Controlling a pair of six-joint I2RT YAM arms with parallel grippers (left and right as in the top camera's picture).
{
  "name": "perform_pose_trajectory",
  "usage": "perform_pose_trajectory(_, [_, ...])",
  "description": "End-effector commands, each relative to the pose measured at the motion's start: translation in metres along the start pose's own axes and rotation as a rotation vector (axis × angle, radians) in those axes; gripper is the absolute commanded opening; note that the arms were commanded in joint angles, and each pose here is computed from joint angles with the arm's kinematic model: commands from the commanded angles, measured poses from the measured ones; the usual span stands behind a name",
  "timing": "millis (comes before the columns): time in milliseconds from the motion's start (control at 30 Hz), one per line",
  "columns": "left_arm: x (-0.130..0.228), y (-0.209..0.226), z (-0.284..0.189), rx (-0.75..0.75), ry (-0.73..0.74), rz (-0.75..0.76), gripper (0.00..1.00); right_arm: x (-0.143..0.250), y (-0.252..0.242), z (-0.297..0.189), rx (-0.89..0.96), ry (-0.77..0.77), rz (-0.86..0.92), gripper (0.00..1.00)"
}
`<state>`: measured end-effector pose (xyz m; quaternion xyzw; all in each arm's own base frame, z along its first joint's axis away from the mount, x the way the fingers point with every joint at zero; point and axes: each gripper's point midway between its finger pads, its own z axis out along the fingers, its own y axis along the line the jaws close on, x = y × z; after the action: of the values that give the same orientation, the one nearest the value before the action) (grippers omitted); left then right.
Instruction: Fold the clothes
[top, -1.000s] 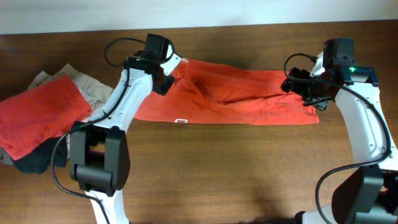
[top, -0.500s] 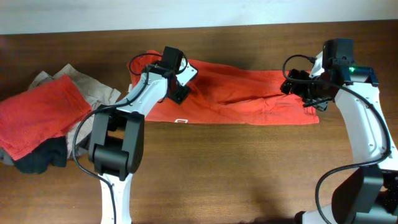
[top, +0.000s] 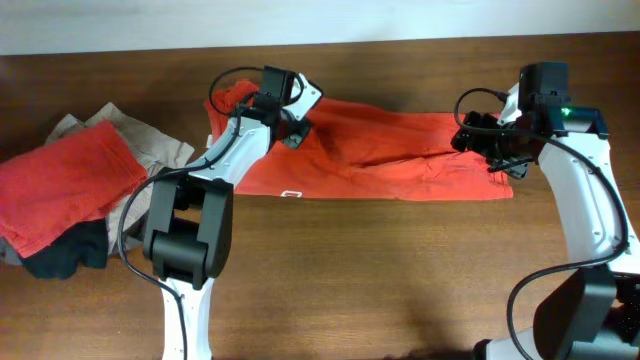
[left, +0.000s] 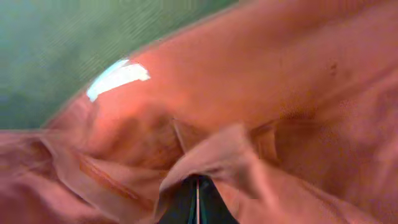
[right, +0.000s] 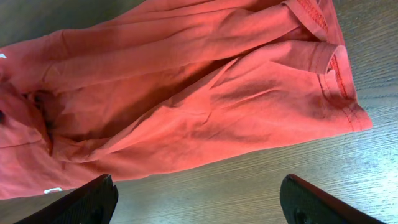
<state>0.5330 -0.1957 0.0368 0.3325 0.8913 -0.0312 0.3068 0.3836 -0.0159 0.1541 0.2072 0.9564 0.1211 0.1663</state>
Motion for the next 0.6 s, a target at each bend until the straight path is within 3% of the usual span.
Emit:
perform_pose_trajectory(0, [-0.017,0.001,0.007,-0.009,-0.076,0.001,0.05,0.0,0.0,-0.002,0.014,-0.001,-0.016,0.88])
perform_pose_trajectory(267, [-0.073,-0.001,-0.025,-0.061,-0.127,0.041,0.13,0.006,-0.002,-0.002,0.021,0.02,-0.011,0.86])
perform_pose_trajectory(367, [-0.085,0.021,-0.063,-0.158,-0.051,0.035,0.36,0.005,-0.005,-0.003,0.036,0.015,-0.011,0.86])
perform_pose_trajectory(433, [-0.088,0.032,-0.092,-0.206,0.008,0.035,0.79,0.003,-0.009,-0.003,0.06,0.007,-0.011,0.86])
perform_pose_trajectory(467, [-0.087,0.035,-0.105,-0.221,0.036,0.035,0.87,0.003,-0.011,-0.003,0.071,0.003,-0.012,0.86])
perform_pose_trajectory(567, [-0.073,0.04,-0.139,-0.235,0.145,0.04,0.87,0.003,-0.011,-0.003,0.072,0.003,-0.012,0.89])
